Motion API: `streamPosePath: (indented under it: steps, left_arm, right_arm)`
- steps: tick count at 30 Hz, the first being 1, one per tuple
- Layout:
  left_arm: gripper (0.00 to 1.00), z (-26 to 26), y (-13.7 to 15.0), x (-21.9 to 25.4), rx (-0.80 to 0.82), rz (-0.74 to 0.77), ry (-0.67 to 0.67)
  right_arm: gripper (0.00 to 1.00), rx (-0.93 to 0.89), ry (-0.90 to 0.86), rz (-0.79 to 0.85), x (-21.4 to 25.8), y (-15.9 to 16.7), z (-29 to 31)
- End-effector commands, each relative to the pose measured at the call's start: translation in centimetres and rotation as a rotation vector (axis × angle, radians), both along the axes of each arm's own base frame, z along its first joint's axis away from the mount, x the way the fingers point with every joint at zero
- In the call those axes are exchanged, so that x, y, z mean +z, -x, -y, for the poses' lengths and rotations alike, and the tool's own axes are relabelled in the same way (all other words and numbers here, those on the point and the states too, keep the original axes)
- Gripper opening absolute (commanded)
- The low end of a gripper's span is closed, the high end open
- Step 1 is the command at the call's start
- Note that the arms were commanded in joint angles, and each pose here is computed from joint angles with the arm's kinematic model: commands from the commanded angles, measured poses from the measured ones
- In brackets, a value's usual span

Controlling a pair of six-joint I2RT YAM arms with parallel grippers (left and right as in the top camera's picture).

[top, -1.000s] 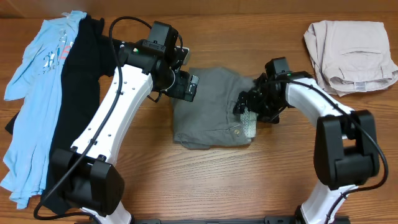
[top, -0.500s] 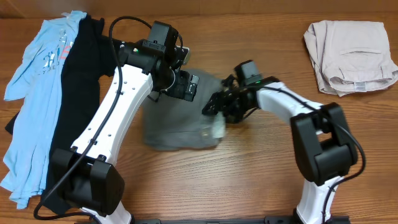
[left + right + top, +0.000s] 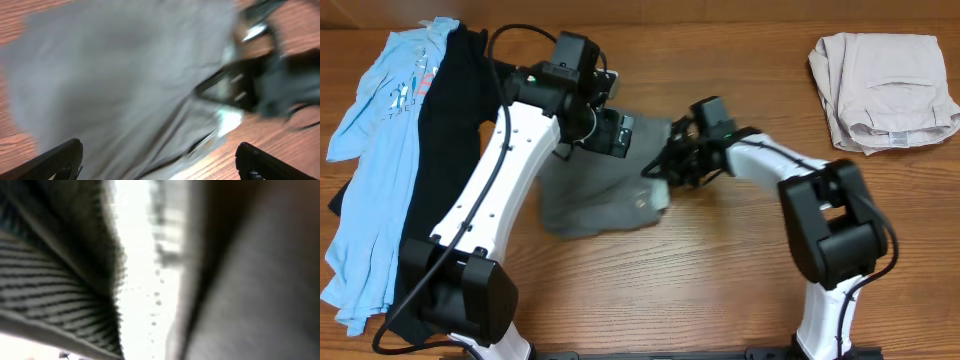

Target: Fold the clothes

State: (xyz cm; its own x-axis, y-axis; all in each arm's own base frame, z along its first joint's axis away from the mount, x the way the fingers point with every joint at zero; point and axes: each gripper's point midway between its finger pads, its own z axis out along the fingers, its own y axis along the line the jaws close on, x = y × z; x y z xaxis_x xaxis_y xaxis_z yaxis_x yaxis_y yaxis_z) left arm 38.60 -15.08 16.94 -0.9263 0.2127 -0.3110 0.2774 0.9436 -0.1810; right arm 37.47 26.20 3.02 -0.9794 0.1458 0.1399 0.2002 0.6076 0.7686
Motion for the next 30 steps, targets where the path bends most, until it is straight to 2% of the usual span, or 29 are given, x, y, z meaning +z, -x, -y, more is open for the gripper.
streamPosePath:
  steps: [1,6,9,13,18,22,30]
  left_arm:
    - [1.0,-1.2,-0.9,-0.1,0.045,0.004,-0.004]
    - [1.0,-1.5,-1.1,0.0,0.051,0.011,-0.002]
    - [1.0,-1.4,-1.4,0.1,0.059,0.019,0.004]
    - [1.0,-1.4,-1.5,0.1,0.075,0.019,0.009]
    - [1.0,-1.4,-1.5,0.1,0.075,0.02,0.009]
    - [1.0,-1.4,-1.5,0.1,0.075,0.021,0.01]
    - [1.0,-1.3,-1.6,0.1,0.075,0.023,0.01]
  right_arm:
    - [0.04,-0.147,-0.02,0.016,1.1,-3.7,5.5]
    - [0.04,-0.352,-0.029,0.098,5.0,-7.2,14.6]
    - [0.04,-0.483,-0.018,0.104,6.6,-8.2,18.9]
    - [0.04,-0.555,0.0,0.117,7.0,-8.7,22.0]
    - [0.04,-0.577,0.11,0.116,5.5,-8.3,23.7]
    - [0.04,-0.515,0.197,0.163,4.6,-7.9,23.7]
    - [0.04,-0.433,0.195,0.272,7.6,-8.0,23.1]
